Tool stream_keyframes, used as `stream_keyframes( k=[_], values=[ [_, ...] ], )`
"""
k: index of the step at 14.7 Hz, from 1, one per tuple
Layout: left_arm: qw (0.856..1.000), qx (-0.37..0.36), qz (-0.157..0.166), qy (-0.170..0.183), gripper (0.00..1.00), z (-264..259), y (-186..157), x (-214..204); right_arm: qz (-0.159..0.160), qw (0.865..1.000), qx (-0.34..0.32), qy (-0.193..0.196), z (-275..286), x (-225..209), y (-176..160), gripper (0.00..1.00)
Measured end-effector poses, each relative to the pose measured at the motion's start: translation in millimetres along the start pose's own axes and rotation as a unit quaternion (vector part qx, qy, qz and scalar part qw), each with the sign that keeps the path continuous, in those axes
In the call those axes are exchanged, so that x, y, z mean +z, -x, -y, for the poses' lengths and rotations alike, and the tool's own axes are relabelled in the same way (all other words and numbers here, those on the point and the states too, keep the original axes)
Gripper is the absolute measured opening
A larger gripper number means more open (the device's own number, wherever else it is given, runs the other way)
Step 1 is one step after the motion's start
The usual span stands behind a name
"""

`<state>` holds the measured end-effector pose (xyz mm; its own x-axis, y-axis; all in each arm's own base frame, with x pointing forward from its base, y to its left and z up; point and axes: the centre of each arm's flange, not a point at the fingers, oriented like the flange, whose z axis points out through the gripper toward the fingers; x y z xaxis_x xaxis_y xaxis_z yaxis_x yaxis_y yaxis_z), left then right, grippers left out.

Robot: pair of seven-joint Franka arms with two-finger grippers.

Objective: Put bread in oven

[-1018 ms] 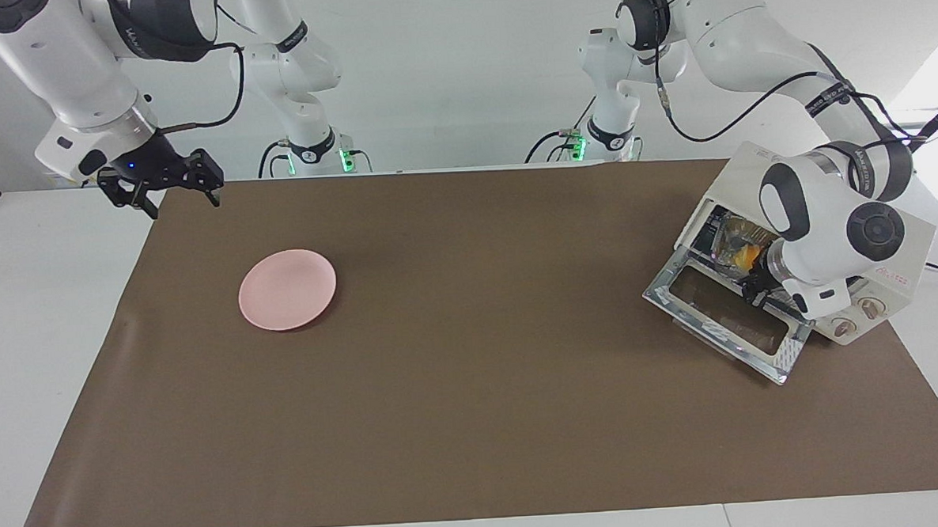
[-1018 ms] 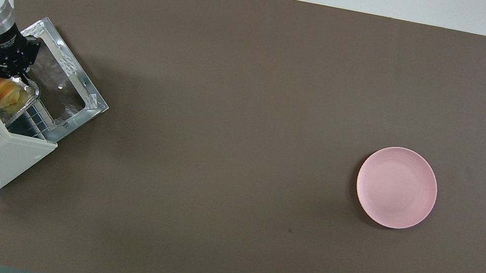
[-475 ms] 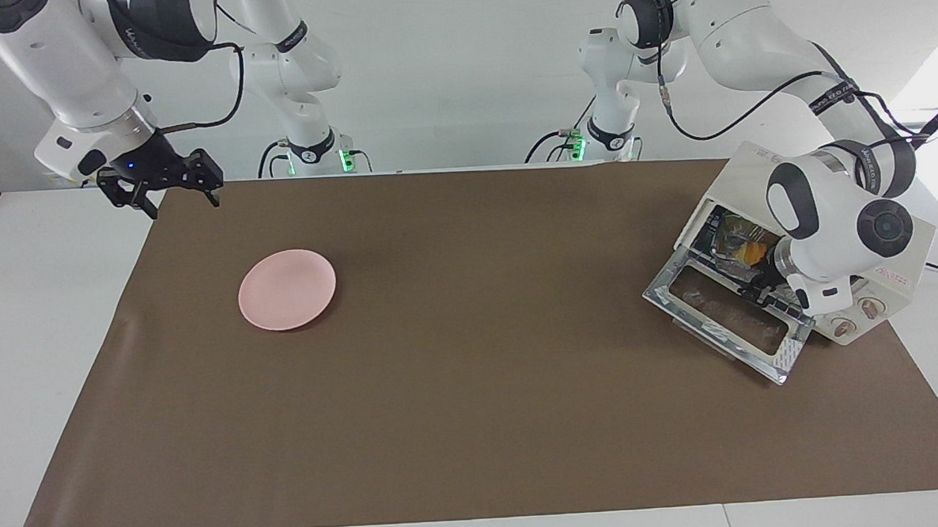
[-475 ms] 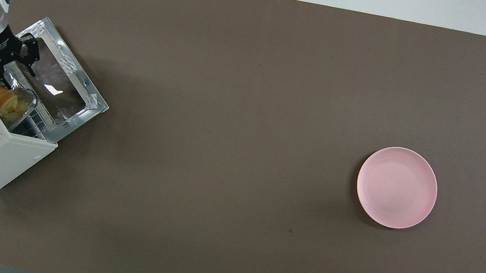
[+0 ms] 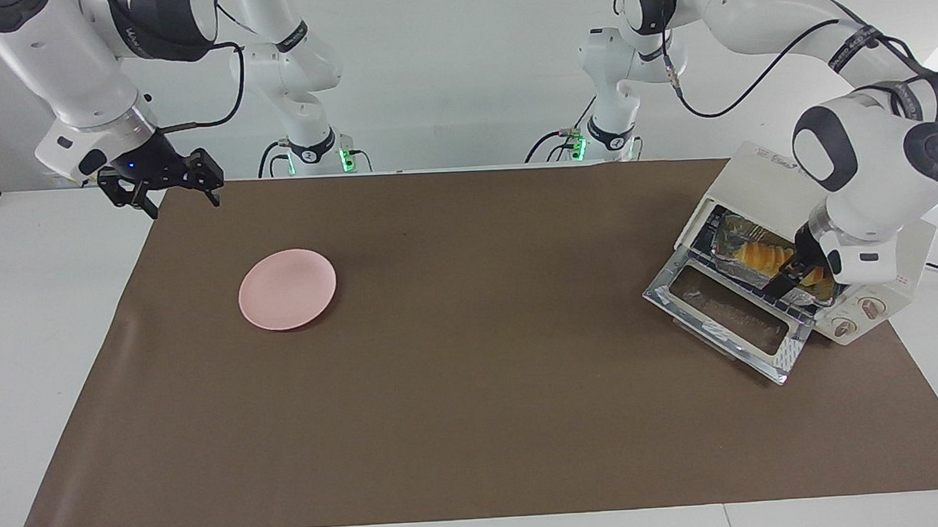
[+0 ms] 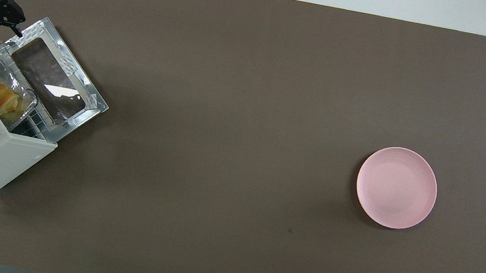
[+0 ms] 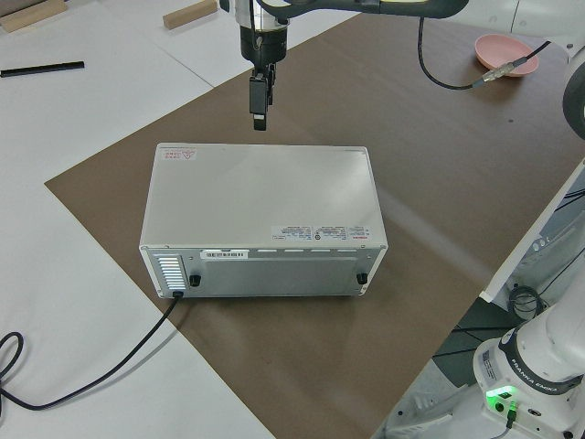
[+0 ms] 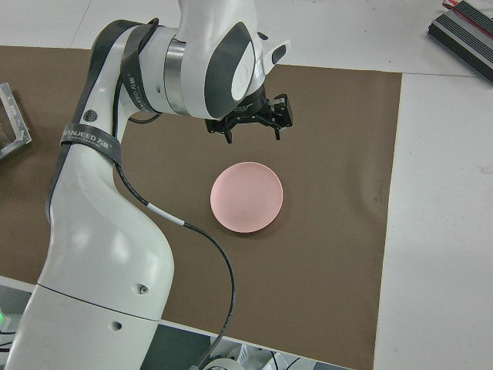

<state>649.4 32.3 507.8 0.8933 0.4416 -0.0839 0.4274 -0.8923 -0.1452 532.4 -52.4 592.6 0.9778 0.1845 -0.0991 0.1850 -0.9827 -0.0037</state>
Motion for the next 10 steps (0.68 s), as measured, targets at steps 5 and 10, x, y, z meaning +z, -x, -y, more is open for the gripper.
stream_keyframes(
  k=[5,10],
  values=[
    [0.987,0.153,0.041,0.029,1.00,42.2,44.0,-55.1,0.000,1.000,0.000,0.000,0.0,0.0,0.0,1.00],
    [0.980,0.181,0.060,0.055,1.00,55.0,75.7,-83.2,0.000,1.000,0.000,0.000,0.0,0.0,0.0,1.00]
  ],
)
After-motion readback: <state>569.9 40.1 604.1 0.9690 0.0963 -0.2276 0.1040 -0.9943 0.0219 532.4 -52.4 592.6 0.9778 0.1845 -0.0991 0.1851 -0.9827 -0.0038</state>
